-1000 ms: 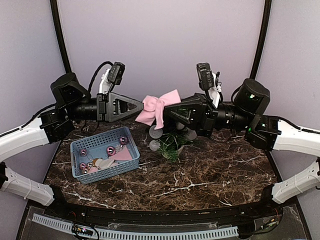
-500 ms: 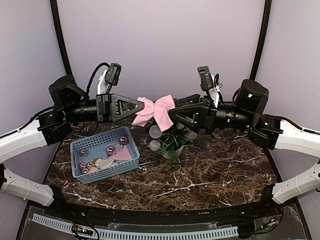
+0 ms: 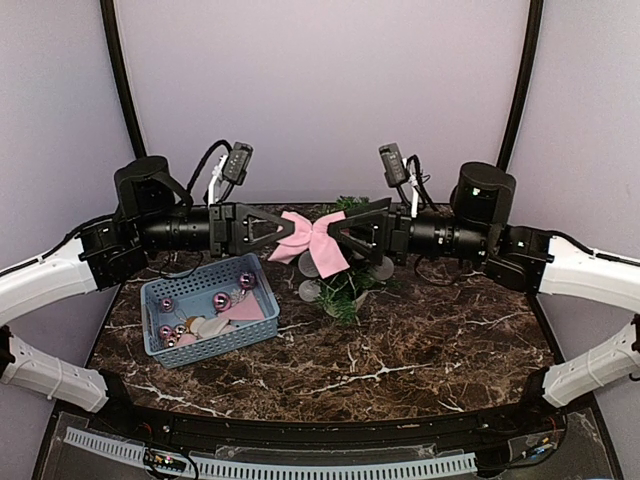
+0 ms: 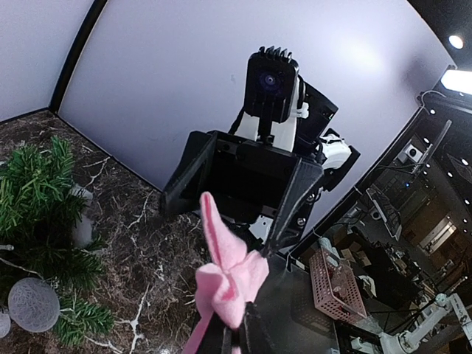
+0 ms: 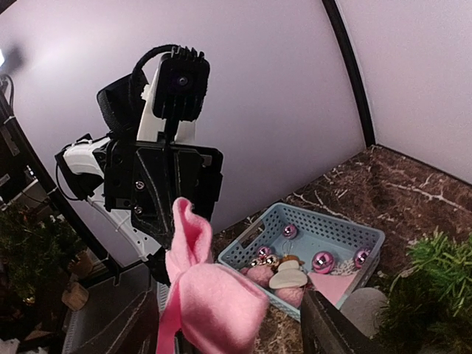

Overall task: Decorate the small christmas tree
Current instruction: Place the bow in the gap of branches.

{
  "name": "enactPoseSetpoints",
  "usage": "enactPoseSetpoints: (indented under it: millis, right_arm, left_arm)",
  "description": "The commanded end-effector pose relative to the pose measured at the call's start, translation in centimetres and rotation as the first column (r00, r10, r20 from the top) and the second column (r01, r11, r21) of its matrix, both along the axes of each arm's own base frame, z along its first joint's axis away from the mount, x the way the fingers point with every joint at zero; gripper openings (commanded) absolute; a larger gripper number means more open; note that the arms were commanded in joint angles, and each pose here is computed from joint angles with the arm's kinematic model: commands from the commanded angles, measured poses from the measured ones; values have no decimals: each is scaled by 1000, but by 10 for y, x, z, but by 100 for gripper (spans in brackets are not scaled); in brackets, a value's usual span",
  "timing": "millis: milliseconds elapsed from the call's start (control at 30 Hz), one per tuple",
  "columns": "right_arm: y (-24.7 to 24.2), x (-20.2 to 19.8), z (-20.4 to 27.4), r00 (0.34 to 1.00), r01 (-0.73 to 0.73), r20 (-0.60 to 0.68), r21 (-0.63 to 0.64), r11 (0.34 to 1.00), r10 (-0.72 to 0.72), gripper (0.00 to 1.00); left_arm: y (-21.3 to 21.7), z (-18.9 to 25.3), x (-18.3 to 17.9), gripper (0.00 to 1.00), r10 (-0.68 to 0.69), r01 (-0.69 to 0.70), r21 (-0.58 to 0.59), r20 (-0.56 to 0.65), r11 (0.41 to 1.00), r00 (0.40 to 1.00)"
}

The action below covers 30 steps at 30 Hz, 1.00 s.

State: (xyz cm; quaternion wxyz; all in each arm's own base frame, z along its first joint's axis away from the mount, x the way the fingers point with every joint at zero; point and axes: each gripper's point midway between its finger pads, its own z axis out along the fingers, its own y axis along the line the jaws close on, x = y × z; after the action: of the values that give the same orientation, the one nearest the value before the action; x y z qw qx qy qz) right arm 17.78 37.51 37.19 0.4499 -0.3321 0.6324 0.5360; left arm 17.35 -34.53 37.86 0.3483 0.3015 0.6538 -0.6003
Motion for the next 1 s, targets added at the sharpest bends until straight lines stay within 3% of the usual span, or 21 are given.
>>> enactPoseSetpoints:
  millis: [0, 167, 367, 733, 967]
  right_arm:
    - [9, -6, 19, 998, -67, 6, 44, 997, 66, 57]
    - [13, -5, 16, 997, -81, -13, 49, 996, 81, 39]
    - [17, 11, 3, 999, -6, -52, 5, 1000, 7, 0]
    - [-8, 65, -23, 942, 327, -46, -97, 940, -332, 0]
    - [-20, 86, -37, 889, 452, -3, -147, 880, -457, 0]
  left_arm:
    - [0, 8, 1, 0, 9, -9, 3, 48, 1000, 999]
    - [0, 0, 10, 0, 53, -55, 32, 63, 998, 997]
    - [-3, -7, 21, 0, 94, -99, 56, 83, 994, 992]
    - [-20, -39, 74, 0, 250, -267, 129, 132, 955, 959]
    - [-30, -54, 99, 0, 303, -325, 180, 140, 929, 943]
